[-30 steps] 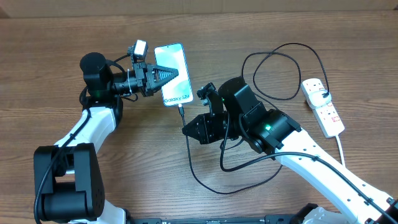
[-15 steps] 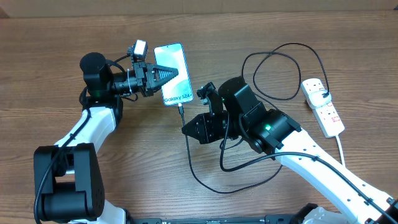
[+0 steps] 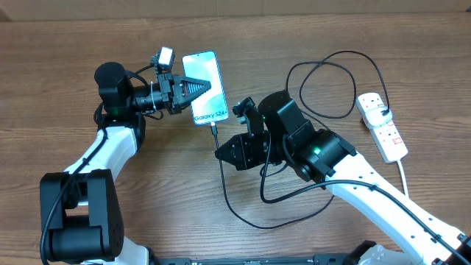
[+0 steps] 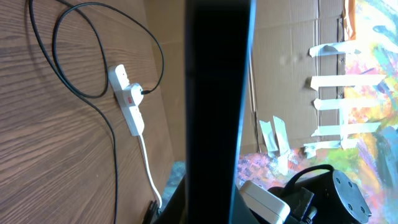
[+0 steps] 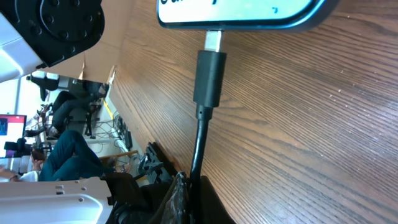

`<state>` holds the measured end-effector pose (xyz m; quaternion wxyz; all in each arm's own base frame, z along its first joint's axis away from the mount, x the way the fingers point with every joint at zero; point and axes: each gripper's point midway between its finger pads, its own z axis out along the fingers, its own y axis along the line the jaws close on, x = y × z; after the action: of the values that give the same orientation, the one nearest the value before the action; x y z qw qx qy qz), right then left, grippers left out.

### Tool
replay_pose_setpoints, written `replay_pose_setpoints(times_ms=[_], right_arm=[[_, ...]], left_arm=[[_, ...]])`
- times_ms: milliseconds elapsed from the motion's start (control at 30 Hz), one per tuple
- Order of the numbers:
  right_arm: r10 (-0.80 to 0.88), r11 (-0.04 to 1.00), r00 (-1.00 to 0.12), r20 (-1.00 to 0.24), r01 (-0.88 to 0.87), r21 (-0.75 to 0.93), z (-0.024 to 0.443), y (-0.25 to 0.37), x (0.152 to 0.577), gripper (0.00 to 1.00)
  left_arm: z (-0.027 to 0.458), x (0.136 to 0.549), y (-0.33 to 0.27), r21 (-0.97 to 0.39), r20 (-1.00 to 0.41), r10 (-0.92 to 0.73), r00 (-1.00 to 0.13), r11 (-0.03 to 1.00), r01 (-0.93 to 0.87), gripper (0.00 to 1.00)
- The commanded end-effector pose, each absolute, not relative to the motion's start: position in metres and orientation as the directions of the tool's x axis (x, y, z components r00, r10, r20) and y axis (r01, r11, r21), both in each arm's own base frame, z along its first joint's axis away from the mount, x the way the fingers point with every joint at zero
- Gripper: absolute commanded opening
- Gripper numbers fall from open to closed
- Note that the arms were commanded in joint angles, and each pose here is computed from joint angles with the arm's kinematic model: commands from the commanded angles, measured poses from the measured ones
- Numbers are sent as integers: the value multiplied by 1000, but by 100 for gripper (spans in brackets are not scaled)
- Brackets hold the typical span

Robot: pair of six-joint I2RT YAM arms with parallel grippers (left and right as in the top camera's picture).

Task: Plug charger to phone and switch on socket

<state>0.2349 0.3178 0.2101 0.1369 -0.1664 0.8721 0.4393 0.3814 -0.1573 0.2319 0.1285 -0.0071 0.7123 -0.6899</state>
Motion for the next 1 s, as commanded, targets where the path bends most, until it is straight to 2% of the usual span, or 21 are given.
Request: replay_pose_setpoints(times_ms=[0,267,433,700,833,967], right_arm=[[-169,553,-892,-420,-438,709,213,319,239,4],[-149,581,-879,-453,-448,679,212,317,248,4],[-178,568,-830,-528,-525,634,216,319,254,4],[-199,613,-777,-598,-574,543,211,312,266,4],[-197,677,-755,-626,-566,471,205,302,278,4],[-194,667,-752,-629,-572,477,207,304,278,4]], left_arm=[[241,380,-161,-973,-230,-157,-960,46,226,4],[241,379,-162,-971,-237,-152,-960,46,233,4],[241,374,-164,-966,-258,-123,-958,40,255,4],[242,368,-165,-962,-272,-85,-958,29,271,4],[242,364,-165,-963,-271,-66,-960,22,270,4],[242,365,-165,-963,-271,-69,-960,23,270,4]])
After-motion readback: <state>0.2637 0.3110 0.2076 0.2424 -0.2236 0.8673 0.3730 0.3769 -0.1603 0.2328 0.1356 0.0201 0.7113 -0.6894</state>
